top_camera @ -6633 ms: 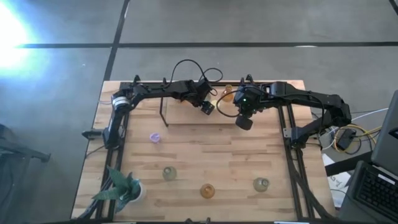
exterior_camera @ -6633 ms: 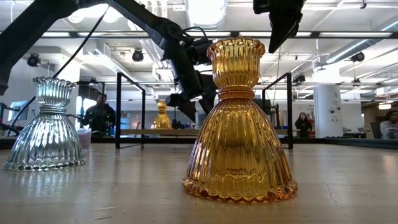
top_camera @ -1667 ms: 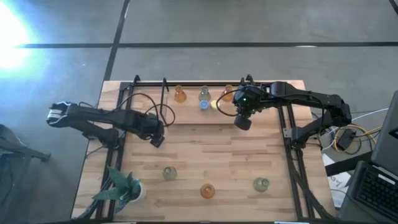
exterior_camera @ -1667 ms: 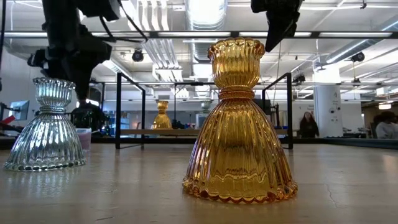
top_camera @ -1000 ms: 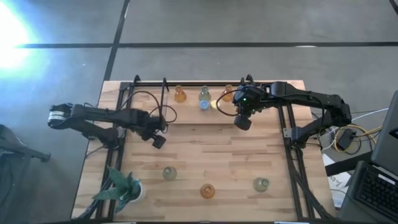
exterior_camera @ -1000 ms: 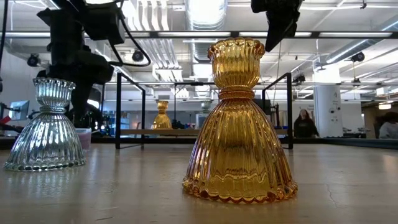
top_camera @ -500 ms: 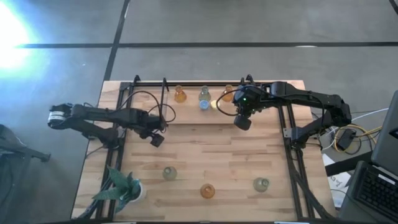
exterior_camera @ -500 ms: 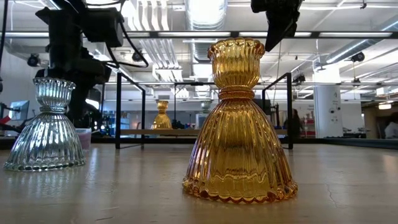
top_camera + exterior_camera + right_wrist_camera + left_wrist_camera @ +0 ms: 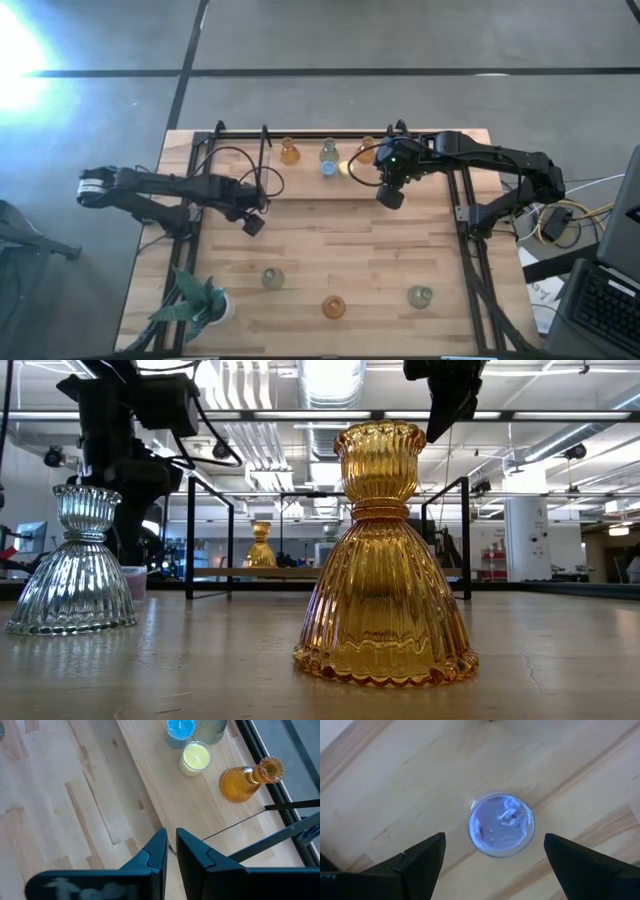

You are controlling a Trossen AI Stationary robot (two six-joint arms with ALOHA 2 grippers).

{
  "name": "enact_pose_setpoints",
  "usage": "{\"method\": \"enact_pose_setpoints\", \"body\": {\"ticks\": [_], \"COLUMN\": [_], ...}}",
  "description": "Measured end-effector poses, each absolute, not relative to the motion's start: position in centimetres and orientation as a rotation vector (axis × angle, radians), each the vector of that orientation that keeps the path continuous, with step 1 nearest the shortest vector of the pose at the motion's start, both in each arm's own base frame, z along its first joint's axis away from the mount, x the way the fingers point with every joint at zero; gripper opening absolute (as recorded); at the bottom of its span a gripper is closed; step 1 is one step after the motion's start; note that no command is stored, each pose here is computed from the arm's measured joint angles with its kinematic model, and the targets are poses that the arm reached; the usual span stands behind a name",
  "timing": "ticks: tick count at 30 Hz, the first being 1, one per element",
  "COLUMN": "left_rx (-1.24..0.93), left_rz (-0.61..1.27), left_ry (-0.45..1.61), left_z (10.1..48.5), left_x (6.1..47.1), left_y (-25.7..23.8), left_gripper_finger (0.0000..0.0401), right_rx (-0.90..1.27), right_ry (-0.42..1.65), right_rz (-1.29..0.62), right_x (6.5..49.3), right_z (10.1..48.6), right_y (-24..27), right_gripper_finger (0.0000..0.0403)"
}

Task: Pick & Place candle stick holders
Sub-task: Put the violet candle on the shelf

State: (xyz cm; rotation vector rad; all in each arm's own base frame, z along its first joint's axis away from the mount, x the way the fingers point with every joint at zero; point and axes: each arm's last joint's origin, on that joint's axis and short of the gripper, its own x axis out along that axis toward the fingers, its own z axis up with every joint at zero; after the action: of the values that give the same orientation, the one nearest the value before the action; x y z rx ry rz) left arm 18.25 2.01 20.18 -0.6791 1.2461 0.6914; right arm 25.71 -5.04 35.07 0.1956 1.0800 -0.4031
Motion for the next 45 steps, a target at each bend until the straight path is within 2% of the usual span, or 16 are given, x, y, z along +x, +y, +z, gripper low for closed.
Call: {"method": "enact_pose_setpoints", "body": {"ticks": [13, 33, 38, 45], "left_rx": [-0.667, -0.639, -0.639, -0.655], "left_rz": [0.639, 0.634, 0.642, 0.687], "left_ry": [1.224, 1.335, 1.333, 1.312], "left_z": [17.6, 14.5, 14.5, 14.5], "left_x": [18.8, 20.1, 20.1, 20.1], "left_y": [2.0, 2.1, 2.1, 2.2], "left_gripper_finger": [0.0343, 0.0342, 0.0319, 0.0249], "right_rx": [0.195, 0.188, 0.175, 0.158], "right_ry": [1.080, 1.081, 1.083, 1.083], "right_rz": [-0.403, -0.399, -0.391, -0.381], "right_x": [25.7, 25.7, 25.7, 25.7], "right_z": [35.1, 35.1, 35.1, 35.1], "right_y": [-5.0, -5.0, -5.0, -5.0], "right_gripper_finger": [0.0034, 0.0034, 0.0034, 0.0034]}}
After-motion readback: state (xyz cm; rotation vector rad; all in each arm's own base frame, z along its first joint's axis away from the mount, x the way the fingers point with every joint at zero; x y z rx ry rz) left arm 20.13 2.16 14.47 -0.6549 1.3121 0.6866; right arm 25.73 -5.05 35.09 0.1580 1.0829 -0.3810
